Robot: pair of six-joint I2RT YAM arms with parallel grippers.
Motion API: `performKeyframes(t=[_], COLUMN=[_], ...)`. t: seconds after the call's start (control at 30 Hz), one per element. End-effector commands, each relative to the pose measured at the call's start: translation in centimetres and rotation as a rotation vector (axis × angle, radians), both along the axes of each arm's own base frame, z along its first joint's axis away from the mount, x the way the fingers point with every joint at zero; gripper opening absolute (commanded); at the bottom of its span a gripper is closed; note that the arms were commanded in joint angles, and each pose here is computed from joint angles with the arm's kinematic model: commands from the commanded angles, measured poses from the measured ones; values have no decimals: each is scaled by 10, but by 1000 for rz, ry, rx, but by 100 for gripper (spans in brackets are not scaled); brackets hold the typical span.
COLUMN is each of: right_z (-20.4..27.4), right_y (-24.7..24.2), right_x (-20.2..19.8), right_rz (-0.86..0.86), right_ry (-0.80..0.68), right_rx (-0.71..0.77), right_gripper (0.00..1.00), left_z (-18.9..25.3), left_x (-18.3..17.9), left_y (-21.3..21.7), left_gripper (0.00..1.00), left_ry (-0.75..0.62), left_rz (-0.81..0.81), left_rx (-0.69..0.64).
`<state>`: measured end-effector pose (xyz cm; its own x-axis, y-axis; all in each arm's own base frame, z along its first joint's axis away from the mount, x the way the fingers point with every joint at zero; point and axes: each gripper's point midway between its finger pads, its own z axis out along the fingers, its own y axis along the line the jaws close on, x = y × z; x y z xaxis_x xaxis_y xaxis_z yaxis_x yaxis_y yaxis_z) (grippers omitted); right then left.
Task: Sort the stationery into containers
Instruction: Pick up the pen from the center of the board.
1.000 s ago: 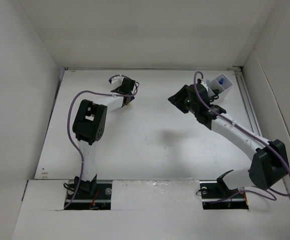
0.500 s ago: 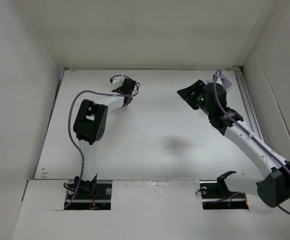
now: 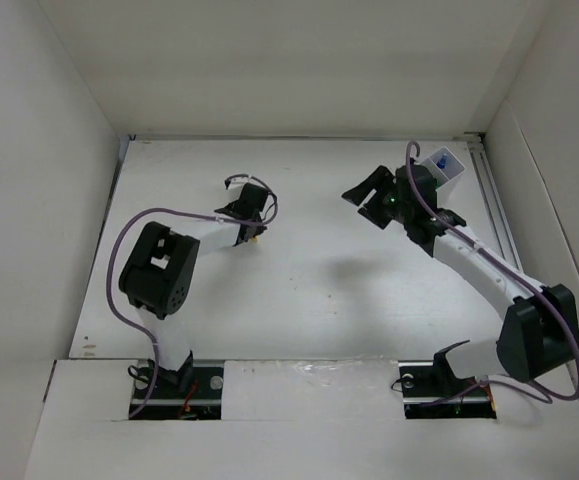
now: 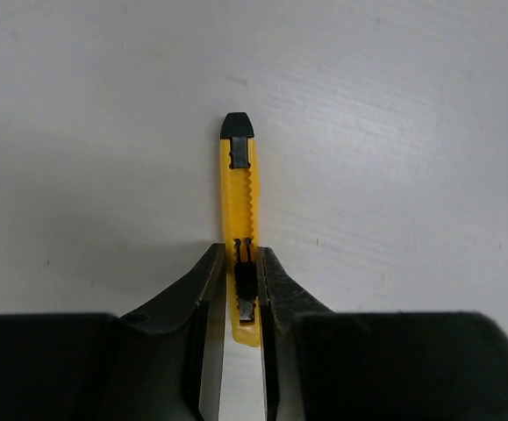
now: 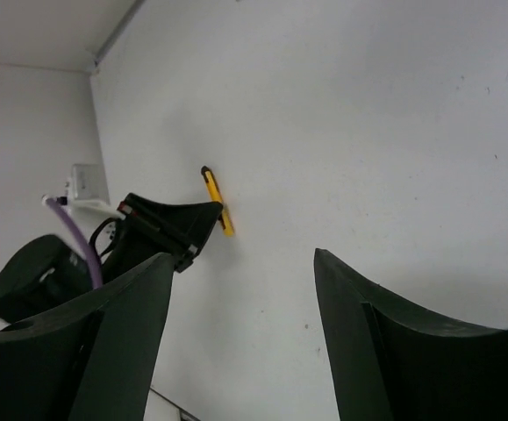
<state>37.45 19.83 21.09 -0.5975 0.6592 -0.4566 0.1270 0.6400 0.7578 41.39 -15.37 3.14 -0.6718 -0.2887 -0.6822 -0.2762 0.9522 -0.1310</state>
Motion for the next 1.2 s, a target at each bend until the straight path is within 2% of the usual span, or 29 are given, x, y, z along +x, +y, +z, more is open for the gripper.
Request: performKeyframes(t=[0.0,0.07,0.1,0.2,0.23,0.3,0.37,0.43,0.57,0.77,0.87,1.03,1.1,1.17], right_z=[18,4,3,-13,-16,-25,-27,-24,-31,-38,-37,-35,-45,-44], right_y=[11,16,19,34,47,65,84,99,125,141,141,140,141,141], right_x=[8,11,13,18,13,10,3,6,2,-1,2,6,7,7], right_rz=[41,66,75,121,174,229,283,313,363,394,385,358,357,352], right_ry=[-61,-30,-23,18,27,49,46,31,38,46,35,33,51,56], right_rx=[40,41,44,48,52,58,56,53,50,47,46,56,49,55], right_gripper=[72,72,73,75,75,76,77,77,79,79,75,49,46,37], left_z=[37,32,46,50,65,67,88,92,112,121,123,128,129,131], left_x=[-8,-23,-24,-38,-42,-53,-61,-69,-86,-94,-96,-101,-101,-103], left_y=[-16,-17,-26,-37,-53,-60,-77,-86,-109,-116,-119,-120,-120,-120], left_gripper=[0,0,0,0,0,0,0,0,0,0,0,0,0,0], left_ry=[-94,-88,-125,-137,-173,-193,-250,-273,-316,-335,-339,-352,-352,-362], left_rz=[-105,-145,-182,-272,-337,-406,-487,-547,-670,-730,-748,-768,-768,-777], left_rx=[-114,-139,-191,-245,-305,-340,-403,-381,-433,-466,-478,-491,-491,-498])
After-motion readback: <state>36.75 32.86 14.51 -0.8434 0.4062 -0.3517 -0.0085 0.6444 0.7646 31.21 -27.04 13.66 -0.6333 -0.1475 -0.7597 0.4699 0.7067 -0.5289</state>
